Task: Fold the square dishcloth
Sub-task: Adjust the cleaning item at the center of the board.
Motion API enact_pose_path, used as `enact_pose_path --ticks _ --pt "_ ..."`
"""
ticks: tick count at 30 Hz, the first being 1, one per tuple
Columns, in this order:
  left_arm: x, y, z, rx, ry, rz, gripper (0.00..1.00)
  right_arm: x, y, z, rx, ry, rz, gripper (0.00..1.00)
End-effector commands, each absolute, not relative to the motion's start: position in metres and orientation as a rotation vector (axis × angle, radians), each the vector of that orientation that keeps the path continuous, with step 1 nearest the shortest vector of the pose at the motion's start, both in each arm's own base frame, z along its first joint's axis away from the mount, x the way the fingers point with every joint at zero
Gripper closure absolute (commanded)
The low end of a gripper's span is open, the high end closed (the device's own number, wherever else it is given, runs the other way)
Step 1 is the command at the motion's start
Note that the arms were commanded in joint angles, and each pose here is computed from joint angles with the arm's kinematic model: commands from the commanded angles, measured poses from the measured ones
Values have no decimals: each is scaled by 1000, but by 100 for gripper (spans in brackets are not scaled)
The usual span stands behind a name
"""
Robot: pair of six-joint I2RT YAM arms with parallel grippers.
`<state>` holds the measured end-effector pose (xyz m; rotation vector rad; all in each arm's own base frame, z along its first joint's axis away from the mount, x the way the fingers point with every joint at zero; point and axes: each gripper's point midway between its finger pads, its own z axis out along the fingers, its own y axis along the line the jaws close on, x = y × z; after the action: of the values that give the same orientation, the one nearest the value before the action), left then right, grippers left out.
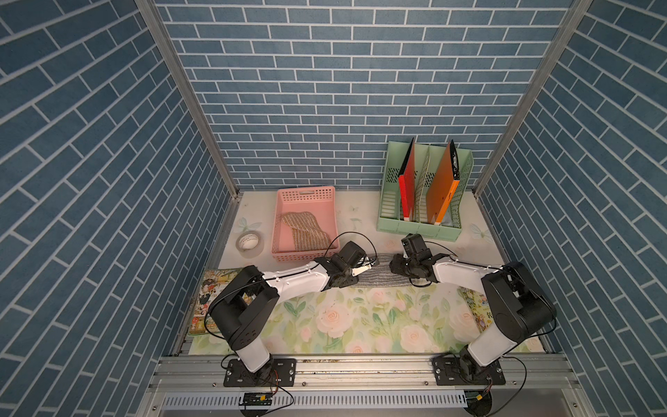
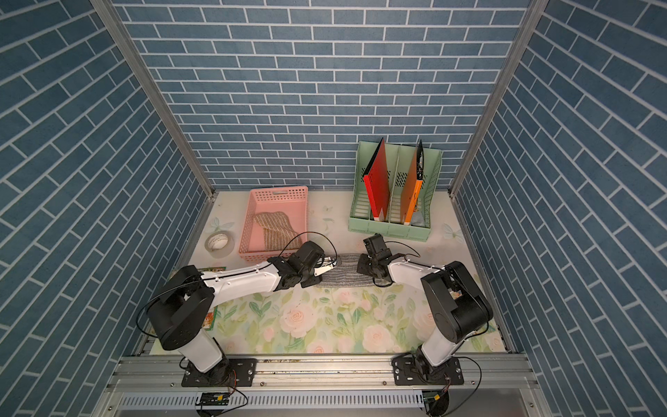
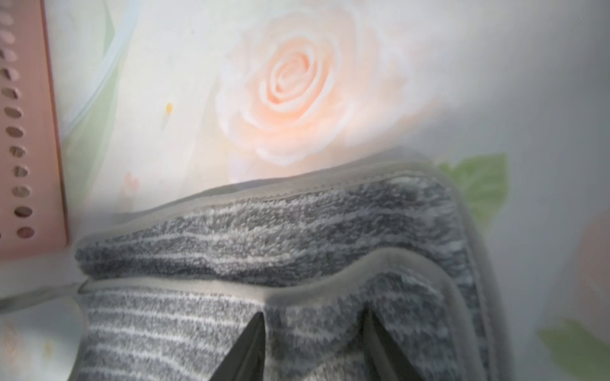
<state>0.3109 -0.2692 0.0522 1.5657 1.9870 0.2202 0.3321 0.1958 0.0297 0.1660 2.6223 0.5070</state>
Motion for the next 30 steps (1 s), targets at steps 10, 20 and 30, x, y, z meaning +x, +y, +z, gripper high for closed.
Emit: enact_pose_path --ticks 10,20,30 --pt "318 -256 45 1553 1991 345 51 325 185 71 142 2567 545 45" --pt "278 -316 90 1548 1956 -16 48 341 175 8 159 2700 379 56" --pt "305 -322 34 1486 1996 123 52 310 155 3 191 2716 342 59"
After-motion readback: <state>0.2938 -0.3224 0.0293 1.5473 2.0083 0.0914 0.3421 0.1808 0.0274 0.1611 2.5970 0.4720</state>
